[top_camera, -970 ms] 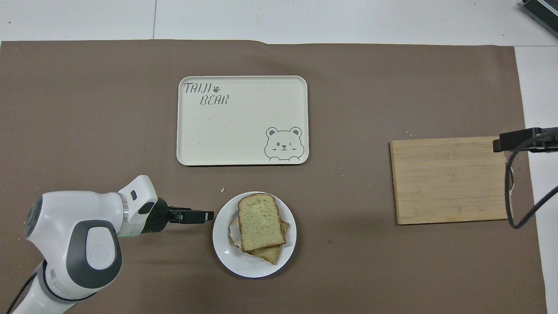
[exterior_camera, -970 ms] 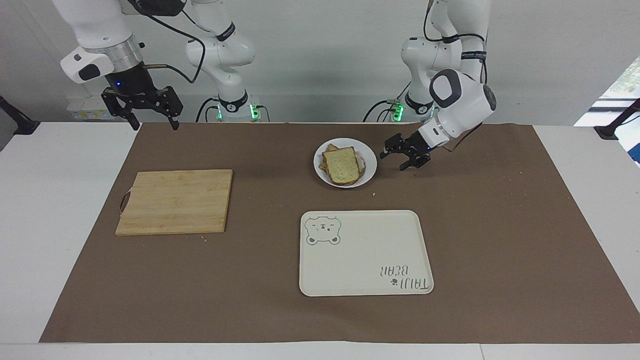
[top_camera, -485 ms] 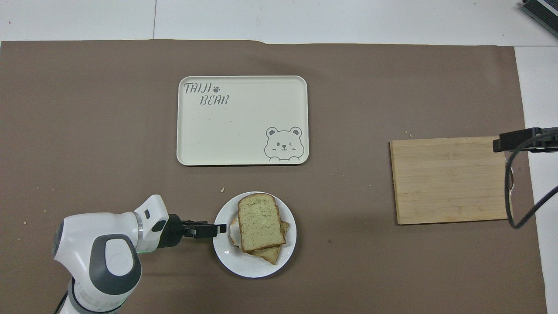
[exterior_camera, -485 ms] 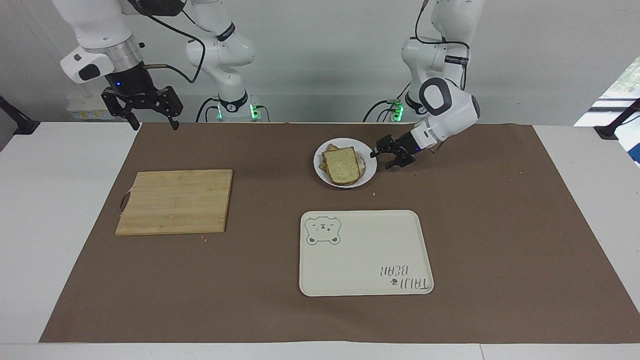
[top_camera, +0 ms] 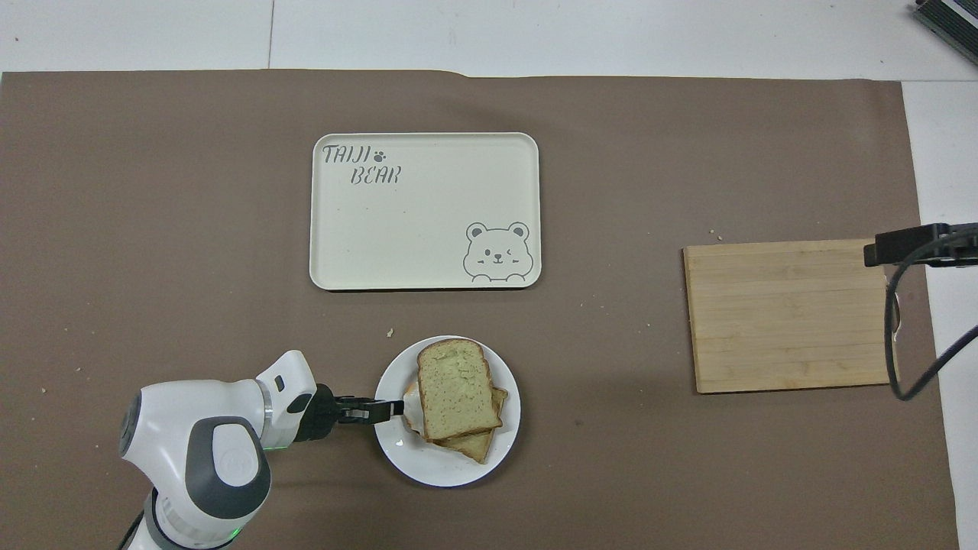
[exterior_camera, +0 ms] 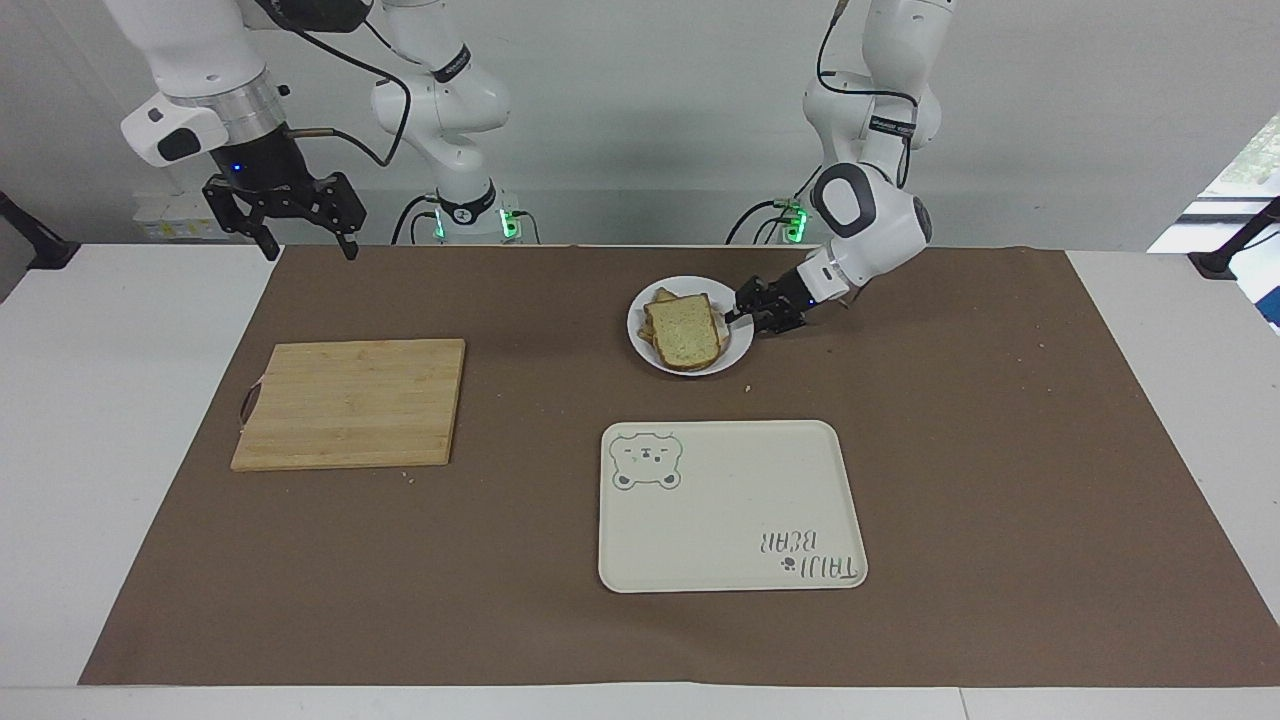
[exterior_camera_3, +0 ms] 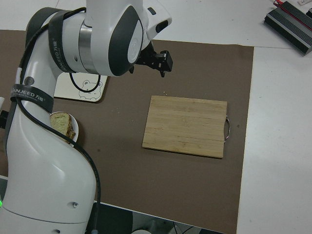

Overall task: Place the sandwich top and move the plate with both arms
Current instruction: 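Grip the plate rim and slide the plate onto the bear tray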

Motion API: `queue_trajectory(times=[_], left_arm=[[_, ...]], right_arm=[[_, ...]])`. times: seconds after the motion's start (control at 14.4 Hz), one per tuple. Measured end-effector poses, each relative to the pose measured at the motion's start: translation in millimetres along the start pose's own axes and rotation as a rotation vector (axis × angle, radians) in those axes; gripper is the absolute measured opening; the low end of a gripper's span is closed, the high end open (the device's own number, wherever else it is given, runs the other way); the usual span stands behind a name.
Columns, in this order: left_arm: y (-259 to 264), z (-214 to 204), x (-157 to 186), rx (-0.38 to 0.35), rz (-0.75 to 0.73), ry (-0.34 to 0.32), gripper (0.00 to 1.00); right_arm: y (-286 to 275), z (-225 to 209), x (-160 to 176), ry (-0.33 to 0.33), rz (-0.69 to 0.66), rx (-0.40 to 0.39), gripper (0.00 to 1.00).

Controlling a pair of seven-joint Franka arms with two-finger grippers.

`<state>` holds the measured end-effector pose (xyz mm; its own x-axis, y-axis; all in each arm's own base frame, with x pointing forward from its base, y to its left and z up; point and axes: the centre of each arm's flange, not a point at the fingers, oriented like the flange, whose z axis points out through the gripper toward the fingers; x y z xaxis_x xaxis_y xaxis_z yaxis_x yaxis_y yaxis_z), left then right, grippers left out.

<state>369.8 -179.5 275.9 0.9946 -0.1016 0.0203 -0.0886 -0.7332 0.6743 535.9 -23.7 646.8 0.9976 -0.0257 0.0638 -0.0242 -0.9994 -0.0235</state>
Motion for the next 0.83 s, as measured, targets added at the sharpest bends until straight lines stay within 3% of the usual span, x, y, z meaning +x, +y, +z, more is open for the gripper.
queue_trajectory(times=[0.14,0.21,0.55,0.83], left_arm=[[-1,0,0,-0.002,-0.001,-0.001,0.12],[1,-2,0,-0.014,-0.003,0.003,0.08],[5,-11,8,-0.047,-0.016,0.034,0.06],[-1,-60,64,-0.15,-0.053,0.107,0.06]], right_arm=[[0,0,0,0.0,0.0,0.0,1.0],[0,0,0,0.0,0.0,0.0,1.0],[0,0,0,0.0,0.0,0.0,1.0],[0,0,0,0.0,0.0,0.0,1.0]])
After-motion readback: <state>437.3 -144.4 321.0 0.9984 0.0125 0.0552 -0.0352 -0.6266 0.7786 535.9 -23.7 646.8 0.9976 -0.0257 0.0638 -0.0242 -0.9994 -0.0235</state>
